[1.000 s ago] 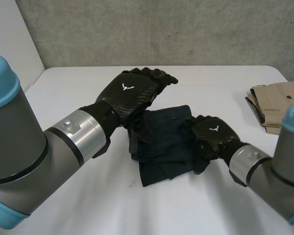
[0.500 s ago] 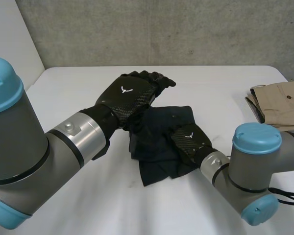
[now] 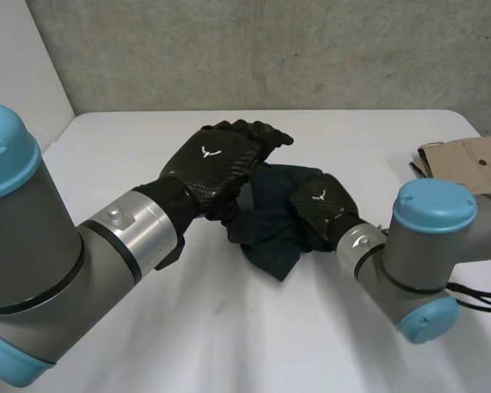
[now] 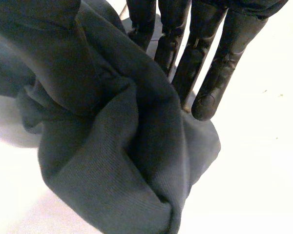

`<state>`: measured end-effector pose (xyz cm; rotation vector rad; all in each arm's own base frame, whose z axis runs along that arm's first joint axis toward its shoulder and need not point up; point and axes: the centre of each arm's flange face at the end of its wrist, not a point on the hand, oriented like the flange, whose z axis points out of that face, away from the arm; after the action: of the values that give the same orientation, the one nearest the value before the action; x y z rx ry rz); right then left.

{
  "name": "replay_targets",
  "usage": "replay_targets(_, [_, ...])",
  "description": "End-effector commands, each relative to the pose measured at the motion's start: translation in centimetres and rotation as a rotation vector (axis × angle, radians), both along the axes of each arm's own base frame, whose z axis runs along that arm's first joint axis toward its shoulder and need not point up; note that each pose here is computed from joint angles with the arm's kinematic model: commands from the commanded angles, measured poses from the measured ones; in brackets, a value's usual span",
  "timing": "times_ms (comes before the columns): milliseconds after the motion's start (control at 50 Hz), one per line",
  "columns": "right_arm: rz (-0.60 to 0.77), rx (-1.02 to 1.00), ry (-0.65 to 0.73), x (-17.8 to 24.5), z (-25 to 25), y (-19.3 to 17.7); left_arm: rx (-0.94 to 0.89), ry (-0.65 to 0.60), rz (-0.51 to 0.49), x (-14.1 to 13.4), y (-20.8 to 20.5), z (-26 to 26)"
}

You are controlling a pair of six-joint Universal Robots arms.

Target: Fold the laundry.

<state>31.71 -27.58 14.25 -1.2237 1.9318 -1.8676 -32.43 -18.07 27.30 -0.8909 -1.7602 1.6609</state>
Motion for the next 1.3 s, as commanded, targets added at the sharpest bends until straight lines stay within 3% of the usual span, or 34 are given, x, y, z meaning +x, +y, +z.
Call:
replay_targets(20, [-0.029,-0.144,0.097,-3.5,1.3,-5.3,-0.006,0.005,0.0,-0.1,0.0,0.2])
replay_targets(140, [-0.102,-0.294,0.116,-7.2,4.7,-10.6,-0.014,0.012,0.0,-0.2,0.0,0.5])
replay_targets(320, [-0.187,-0.485,0.031,-14.1,11.3,-18.0,0.009,0.055,0.003,-0.3,-0.1,1.0])
replay_targets(480, [-0.267,-0.447,-0.061,-19.6,12.2,-21.7,0.033,0.071,0.011,-0.2,-0.3,0.9])
replay_targets(540, [-0.229,-0.338,-0.07,-19.6,10.5,-21.0,0.038,0.071,0.013,-0.2,-0.3,0.8])
replay_targets(700, [0.028,-0.004,-0.075,-16.7,4.7,-14.6,0.038,0.069,0.041,0.0,-0.4,0.7])
replay_targets(940, [0.15,-0.012,0.12,-14.7,-0.8,-9.5,0.039,0.069,0.045,0.0,-0.3,0.4])
replay_targets(1300, [0.189,-0.103,0.171,-13.4,-2.0,-8.9,0.042,0.069,0.045,0.1,-0.3,-0.3])
